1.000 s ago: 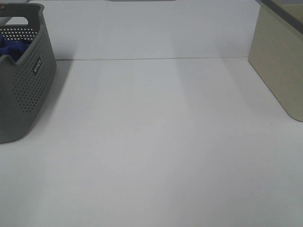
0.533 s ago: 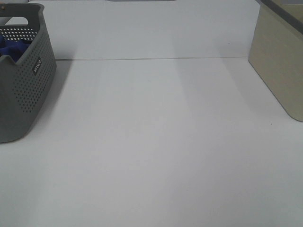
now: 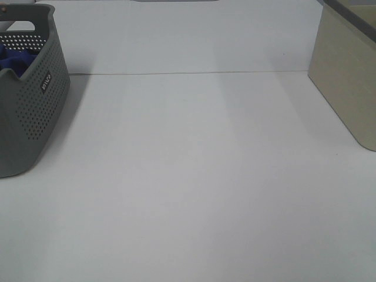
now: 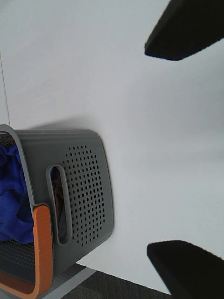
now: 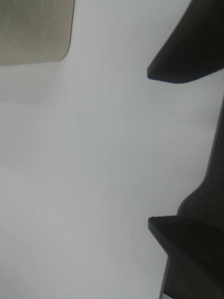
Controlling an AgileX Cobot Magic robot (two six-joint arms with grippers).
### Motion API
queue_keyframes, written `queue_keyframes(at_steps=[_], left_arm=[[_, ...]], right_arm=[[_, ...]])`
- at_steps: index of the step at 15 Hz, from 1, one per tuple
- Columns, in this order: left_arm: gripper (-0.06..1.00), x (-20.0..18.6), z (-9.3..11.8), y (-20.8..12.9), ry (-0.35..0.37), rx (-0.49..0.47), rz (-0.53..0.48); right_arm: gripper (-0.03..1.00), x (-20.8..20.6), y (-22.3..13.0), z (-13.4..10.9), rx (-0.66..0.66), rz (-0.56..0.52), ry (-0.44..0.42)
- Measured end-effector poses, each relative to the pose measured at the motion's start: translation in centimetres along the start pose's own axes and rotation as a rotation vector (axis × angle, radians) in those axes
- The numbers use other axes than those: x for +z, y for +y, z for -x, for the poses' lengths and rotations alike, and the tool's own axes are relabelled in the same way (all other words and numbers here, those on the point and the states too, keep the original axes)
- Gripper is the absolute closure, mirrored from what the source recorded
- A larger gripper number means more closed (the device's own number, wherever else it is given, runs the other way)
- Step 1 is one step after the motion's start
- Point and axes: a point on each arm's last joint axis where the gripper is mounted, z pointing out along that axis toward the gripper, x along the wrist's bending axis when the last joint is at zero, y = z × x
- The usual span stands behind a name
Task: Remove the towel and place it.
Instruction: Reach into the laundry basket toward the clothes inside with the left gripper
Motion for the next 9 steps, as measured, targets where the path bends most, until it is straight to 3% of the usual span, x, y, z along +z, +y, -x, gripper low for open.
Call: queue_keyframes(at_steps=[9], left_arm=[[-0.05,0.00,0.00,0.00,0.000,0.000,0.000]], right_arm=[[0.21,0.00,0.00,0.00,0.000,0.000,0.000]])
